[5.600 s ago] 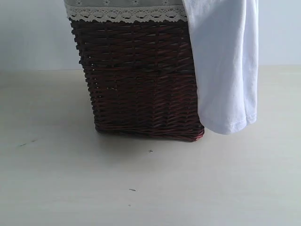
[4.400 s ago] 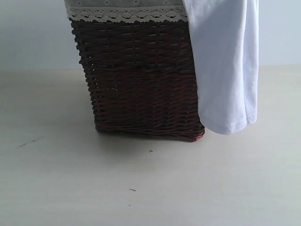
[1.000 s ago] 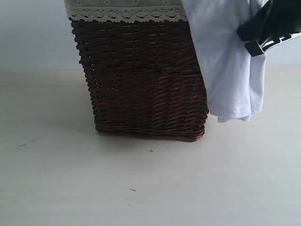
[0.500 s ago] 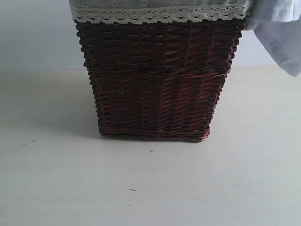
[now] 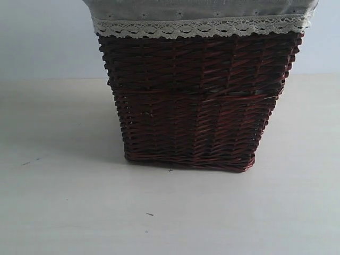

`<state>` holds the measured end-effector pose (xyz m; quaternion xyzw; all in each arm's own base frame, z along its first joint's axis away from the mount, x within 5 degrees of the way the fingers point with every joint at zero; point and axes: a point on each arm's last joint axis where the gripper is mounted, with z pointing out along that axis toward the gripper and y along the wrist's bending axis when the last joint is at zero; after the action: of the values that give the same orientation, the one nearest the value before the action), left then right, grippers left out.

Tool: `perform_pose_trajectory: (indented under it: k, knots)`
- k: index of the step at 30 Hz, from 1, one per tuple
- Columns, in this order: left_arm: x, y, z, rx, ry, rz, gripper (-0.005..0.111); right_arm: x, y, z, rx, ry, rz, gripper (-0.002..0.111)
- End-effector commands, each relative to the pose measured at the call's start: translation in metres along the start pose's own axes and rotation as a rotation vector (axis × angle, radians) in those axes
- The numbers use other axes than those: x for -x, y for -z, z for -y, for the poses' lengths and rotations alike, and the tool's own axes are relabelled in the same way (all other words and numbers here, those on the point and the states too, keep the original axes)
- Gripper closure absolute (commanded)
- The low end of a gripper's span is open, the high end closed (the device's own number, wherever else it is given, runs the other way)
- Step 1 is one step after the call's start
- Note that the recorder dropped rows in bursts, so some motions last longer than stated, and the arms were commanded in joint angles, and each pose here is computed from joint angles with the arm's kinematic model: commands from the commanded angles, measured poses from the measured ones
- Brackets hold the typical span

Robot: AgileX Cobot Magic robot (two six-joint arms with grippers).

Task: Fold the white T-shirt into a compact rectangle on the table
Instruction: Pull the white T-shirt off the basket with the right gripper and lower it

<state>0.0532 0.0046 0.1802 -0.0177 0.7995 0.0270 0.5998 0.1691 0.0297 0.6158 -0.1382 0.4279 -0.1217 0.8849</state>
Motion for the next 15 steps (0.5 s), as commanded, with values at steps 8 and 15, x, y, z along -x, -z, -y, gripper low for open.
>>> perform_pose_trajectory:
  k: [8, 15]
  knots:
    - [0.001, 0.000, 0.000, -0.003, 0.005, 0.013, 0.107, 0.085, 0.044, 0.014, 0.262, -0.160, 0.079, 0.108]
    - [0.001, 0.000, 0.000, -0.003, 0.005, 0.013, 0.107, 0.051, 0.077, -0.038, 0.926, -0.099, -0.327, 0.108]
